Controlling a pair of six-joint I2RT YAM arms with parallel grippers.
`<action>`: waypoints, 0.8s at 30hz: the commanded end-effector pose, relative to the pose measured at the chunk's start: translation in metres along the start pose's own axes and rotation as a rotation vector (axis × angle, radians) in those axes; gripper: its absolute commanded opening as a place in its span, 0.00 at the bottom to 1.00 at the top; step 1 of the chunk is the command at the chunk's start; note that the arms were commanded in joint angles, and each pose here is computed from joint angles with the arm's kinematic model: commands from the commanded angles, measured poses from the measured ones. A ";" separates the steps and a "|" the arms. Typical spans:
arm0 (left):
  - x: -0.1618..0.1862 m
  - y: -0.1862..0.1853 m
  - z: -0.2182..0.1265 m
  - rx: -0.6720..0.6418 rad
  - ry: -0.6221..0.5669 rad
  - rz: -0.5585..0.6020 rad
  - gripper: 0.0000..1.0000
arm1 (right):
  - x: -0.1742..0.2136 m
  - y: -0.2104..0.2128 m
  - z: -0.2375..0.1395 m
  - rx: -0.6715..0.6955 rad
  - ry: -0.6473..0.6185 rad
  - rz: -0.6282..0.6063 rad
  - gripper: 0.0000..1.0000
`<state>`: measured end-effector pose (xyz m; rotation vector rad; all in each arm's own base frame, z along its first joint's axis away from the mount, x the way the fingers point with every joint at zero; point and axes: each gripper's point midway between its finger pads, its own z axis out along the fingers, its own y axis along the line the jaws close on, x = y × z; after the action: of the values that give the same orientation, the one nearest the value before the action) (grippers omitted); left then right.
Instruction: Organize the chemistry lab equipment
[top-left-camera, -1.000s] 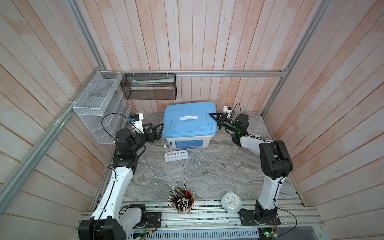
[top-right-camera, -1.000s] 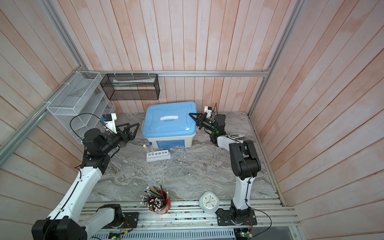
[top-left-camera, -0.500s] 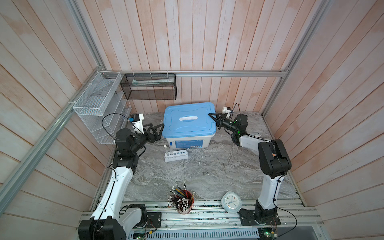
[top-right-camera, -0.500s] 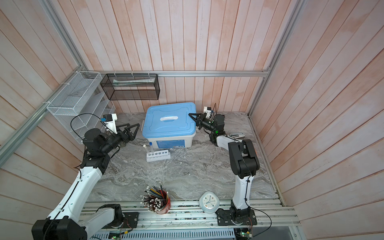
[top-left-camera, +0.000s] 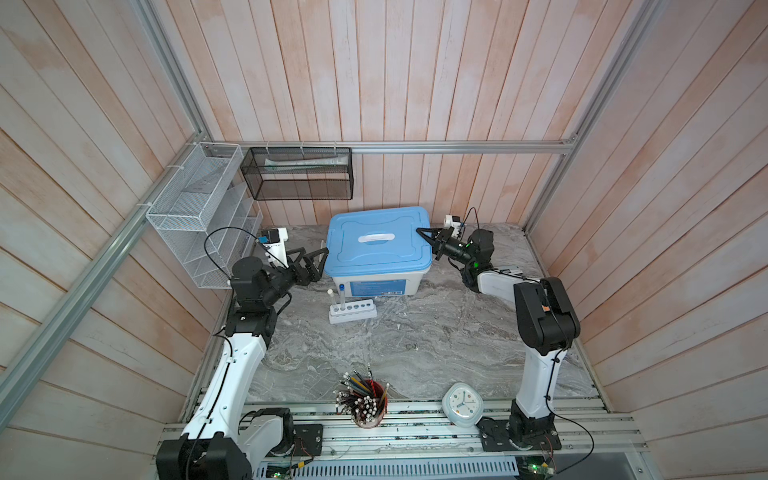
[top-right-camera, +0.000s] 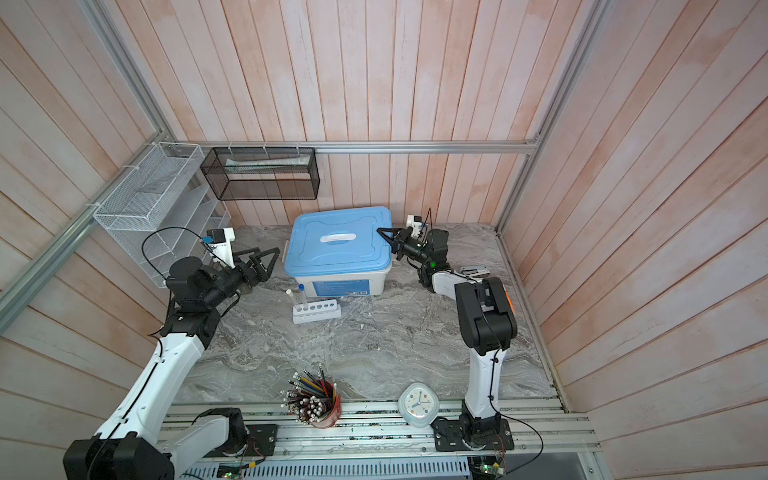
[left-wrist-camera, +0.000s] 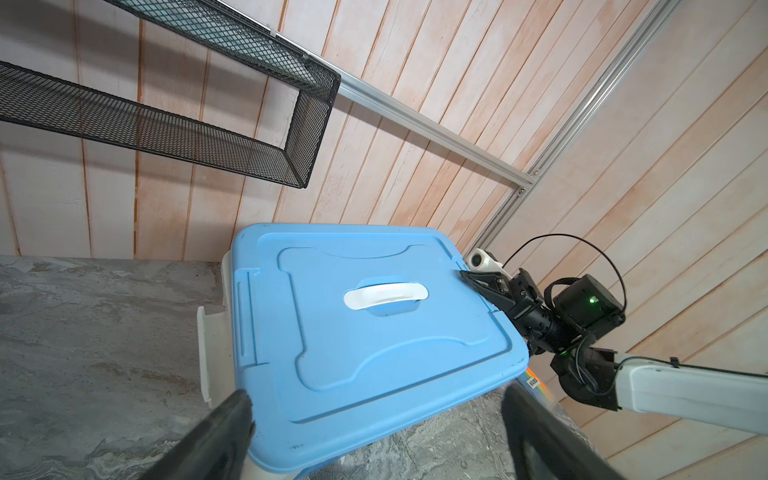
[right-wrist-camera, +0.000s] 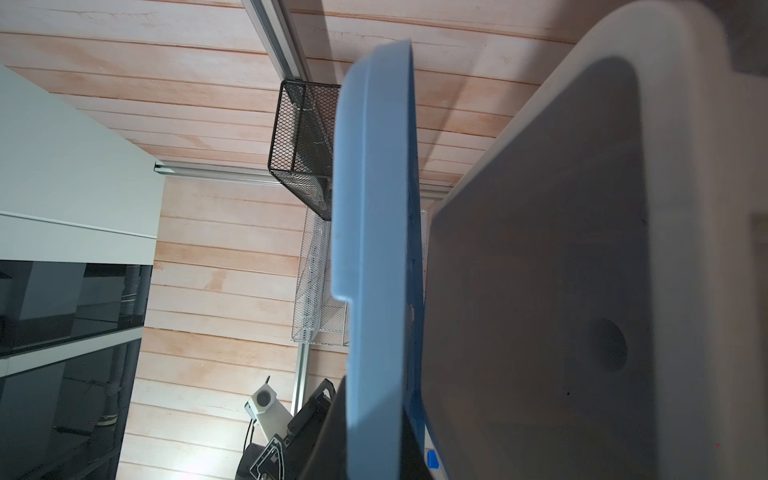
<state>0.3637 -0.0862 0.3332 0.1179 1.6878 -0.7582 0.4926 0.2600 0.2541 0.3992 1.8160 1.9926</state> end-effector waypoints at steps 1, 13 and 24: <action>-0.004 -0.002 -0.003 0.000 -0.003 0.026 0.95 | -0.005 0.015 0.001 -0.060 -0.005 -0.044 0.00; -0.005 -0.002 -0.003 -0.004 -0.001 0.024 0.95 | -0.013 0.009 -0.005 -0.056 -0.024 -0.032 0.00; -0.007 -0.002 -0.001 -0.003 -0.001 0.017 0.95 | -0.019 0.003 -0.003 -0.058 -0.003 -0.029 0.00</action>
<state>0.3633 -0.0862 0.3286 0.1151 1.7069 -0.7570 0.5043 0.2474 0.2390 0.4505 1.8057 2.0039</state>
